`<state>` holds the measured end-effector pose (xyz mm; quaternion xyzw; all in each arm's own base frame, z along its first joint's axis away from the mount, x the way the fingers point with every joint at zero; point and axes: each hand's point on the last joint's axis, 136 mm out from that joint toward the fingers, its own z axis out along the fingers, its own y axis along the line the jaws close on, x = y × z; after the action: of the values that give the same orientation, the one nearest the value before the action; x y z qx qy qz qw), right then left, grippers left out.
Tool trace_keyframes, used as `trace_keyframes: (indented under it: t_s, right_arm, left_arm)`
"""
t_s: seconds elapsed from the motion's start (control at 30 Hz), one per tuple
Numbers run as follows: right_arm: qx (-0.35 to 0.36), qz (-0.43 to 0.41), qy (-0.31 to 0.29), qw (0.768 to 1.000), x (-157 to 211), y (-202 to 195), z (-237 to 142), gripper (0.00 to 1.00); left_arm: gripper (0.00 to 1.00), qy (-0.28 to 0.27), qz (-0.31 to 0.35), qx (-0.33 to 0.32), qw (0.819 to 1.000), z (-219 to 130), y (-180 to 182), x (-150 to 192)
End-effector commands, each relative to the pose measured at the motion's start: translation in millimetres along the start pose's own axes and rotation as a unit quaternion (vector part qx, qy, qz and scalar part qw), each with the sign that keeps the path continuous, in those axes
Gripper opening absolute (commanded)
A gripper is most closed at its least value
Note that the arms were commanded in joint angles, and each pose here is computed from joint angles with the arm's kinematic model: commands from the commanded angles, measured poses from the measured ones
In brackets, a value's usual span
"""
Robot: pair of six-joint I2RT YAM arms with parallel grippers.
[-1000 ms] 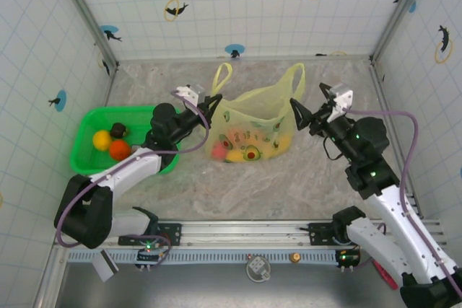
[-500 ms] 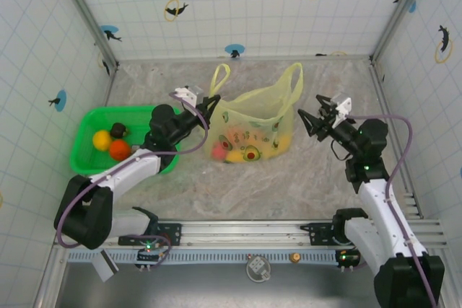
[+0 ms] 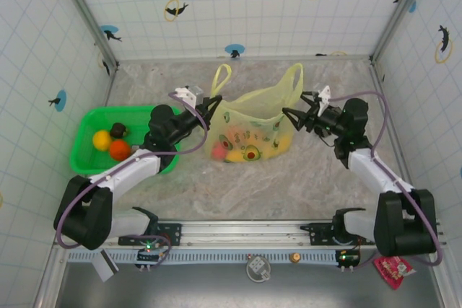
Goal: Place the fake fruits into the plastic bag and tie a complex knot
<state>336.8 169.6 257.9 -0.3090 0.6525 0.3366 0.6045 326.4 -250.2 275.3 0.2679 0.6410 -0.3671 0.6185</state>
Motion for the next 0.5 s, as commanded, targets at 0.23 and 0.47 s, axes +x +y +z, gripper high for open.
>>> trace_keyframes:
  t_s: [0.23,0.47]
  right_arm:
    - [-0.062,-0.043,-0.09,0.993,-60,-8,32,0.89]
    - [-0.115,-0.031,-0.108,0.987,-78,-1,60,0.86]
  left_arm:
    - [0.0,0.0,0.005,0.057,0.998,3,-25,-2]
    - [0.0,0.003,0.008,0.066,0.998,4,-28,-1]
